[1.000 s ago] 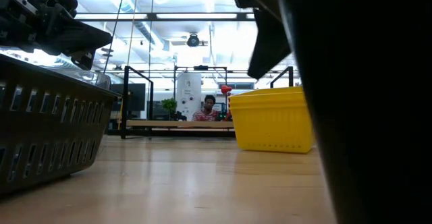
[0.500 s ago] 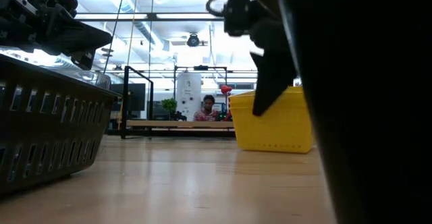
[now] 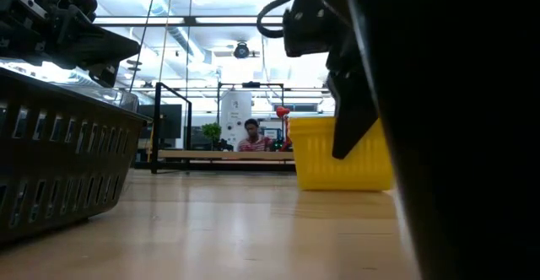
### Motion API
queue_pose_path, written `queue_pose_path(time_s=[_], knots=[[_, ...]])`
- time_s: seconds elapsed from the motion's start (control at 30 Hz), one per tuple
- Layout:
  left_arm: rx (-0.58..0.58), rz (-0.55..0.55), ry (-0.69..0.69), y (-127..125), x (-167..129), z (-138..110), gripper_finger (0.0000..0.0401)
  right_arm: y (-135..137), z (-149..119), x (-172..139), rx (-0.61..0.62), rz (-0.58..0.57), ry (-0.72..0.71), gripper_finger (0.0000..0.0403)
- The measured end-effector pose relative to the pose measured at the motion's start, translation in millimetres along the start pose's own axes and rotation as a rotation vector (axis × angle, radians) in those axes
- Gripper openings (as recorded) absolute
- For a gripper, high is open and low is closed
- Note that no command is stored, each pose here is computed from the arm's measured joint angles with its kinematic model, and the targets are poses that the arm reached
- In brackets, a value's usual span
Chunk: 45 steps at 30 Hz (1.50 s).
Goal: Stack baskets on shelf by color
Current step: Put the stacked yellow bins on the shelf
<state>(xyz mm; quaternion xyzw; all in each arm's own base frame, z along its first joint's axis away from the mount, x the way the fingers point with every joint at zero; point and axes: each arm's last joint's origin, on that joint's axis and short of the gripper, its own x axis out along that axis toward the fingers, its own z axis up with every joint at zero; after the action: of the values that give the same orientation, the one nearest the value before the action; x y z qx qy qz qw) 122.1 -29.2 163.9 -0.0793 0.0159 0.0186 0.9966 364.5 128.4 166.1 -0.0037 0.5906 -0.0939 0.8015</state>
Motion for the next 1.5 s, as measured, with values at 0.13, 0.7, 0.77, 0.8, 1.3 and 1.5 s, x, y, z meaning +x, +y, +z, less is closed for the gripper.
queue_pose_path(time_s=[0.13, 0.7, 0.77, 0.8, 1.3, 1.5], knots=[[0.000, 0.000, 0.000, 0.0, 0.0, 0.0, 0.0035, 5.5, -2.7, -11.4, -0.106, 0.060, -0.002, 0.0024], [0.000, 0.000, 0.000, 0.0, 0.0, 0.0, 0.0031, -62.1, 9.1, -102.5, -0.139, -0.031, -0.244, 0.0017], [0.000, 0.000, 0.000, 0.0, 0.0, 0.0, 0.0034, -73.3, 13.1, -99.2, -0.140, -0.048, -0.235, 0.0017], [0.000, 0.000, 0.000, 0.0, 0.0, 0.0, 0.0036, -79.1, 15.3, -96.2, -0.142, -0.057, -0.227, 0.0017], [0.000, 0.000, 0.000, 0.0, 0.0, 0.0, 0.0029, -190.6, 29.9, -63.3, -0.102, -0.143, -0.116, 0.0017], [0.000, 0.000, 0.000, 0.0, 0.0, -0.1, 0.0038, -220.7, 28.9, -59.9, -0.089, -0.144, -0.115, 0.0023]])
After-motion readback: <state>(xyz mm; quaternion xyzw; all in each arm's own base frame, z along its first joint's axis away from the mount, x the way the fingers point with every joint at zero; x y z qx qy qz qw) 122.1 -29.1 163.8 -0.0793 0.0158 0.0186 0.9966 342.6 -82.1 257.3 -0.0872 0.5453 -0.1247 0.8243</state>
